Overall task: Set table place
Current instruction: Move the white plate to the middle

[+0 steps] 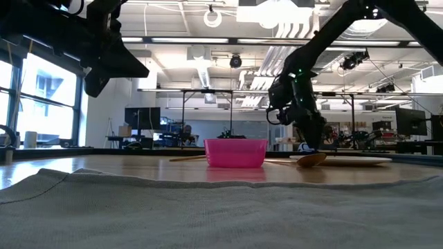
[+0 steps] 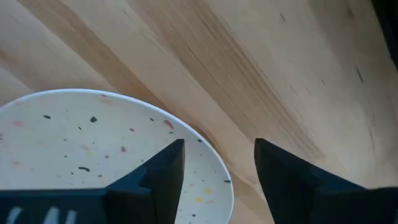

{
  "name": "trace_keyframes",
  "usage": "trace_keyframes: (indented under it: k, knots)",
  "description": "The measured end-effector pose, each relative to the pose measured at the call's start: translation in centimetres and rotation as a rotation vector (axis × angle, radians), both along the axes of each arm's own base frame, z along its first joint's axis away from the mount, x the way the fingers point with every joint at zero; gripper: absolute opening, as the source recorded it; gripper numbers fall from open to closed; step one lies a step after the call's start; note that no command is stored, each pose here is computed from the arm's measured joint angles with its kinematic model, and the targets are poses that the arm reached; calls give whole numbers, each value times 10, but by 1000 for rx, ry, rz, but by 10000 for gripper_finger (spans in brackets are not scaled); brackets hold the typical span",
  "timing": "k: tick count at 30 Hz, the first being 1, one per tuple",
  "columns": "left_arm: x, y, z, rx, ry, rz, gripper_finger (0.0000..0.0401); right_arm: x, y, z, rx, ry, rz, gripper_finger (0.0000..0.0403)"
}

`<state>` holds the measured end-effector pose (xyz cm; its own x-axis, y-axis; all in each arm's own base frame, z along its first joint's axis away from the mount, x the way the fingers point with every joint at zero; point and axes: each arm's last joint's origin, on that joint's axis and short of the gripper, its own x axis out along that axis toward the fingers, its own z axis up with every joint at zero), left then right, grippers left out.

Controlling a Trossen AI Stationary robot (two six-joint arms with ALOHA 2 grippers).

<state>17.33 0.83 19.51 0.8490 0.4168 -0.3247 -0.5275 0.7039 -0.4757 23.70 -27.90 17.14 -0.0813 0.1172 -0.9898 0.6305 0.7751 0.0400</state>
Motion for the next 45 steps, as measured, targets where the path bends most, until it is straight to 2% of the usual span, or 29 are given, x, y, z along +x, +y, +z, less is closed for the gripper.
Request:
trace_keyframes:
  k: [8, 14, 23, 32, 45]
  knots:
    - [0, 0, 0, -10, -5, 15, 14, -9, -6, -2, 85, -78, 32, 190]
    - [0, 1, 0, -3, -6, 34, 14, -17, -7, -1, 133, -71, 73, 190]
    - [0, 1, 0, -2, -7, 40, 14, -30, -16, -2, 136, -92, 63, 190]
    - [-1, 1, 0, -8, -14, 60, 14, -39, -5, -33, 179, -112, 71, 190]
    - [-1, 2, 0, -7, -13, 95, 14, -41, 1, -43, 193, -153, 82, 188]
